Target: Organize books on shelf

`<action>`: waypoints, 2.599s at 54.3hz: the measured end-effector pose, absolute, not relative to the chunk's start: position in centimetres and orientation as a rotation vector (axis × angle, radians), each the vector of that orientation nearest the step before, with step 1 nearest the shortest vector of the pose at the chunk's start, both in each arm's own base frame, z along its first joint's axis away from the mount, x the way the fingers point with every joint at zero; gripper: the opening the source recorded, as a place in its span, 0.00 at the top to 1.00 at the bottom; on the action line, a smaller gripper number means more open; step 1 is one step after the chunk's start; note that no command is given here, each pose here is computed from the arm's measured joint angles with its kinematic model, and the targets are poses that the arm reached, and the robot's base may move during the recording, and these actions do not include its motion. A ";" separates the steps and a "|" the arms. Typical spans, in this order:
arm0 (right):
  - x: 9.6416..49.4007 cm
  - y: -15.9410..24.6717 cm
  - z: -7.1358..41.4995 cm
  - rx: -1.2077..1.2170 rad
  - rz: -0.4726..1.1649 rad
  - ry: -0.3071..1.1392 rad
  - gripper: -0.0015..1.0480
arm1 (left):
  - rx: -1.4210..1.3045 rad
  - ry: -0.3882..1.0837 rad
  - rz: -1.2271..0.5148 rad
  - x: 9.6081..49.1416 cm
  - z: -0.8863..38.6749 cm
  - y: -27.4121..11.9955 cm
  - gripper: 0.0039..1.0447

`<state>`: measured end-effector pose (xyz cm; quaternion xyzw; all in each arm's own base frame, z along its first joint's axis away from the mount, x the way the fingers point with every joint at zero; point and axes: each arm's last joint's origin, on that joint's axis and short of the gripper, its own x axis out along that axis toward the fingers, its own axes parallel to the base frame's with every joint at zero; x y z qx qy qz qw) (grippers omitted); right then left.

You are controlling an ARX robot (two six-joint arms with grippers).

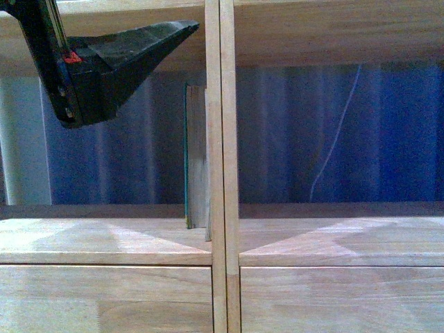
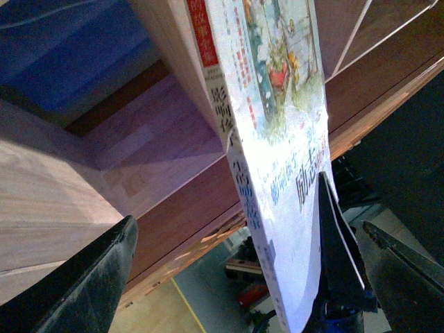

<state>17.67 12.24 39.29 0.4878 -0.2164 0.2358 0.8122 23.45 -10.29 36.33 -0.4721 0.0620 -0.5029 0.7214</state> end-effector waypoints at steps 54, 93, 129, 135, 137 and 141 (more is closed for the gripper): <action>14.8 15.4 39.2 1.204 0.609 -0.326 0.93 | -1.115 -0.018 -1.103 24.5 38.7 -9.3 0.30; 15.6 15.1 38.6 1.216 0.553 -0.287 0.93 | -1.144 -0.032 -1.066 24.6 38.8 -9.0 0.94; 17.5 3.3 35.3 0.366 -0.270 -0.475 0.07 | -0.840 -0.044 -0.911 25.6 41.4 -4.5 0.94; 17.8 1.6 33.9 0.196 -0.388 -0.462 0.07 | -0.741 -0.039 -0.846 25.2 41.7 -3.7 0.94; 17.8 1.2 33.6 0.155 -0.415 -0.456 0.07 | -0.701 -0.037 -0.822 25.1 41.8 -3.4 0.94; 17.6 0.3 32.9 0.096 -0.456 -0.455 0.07 | -0.612 -0.045 -0.752 24.9 41.9 -3.1 0.94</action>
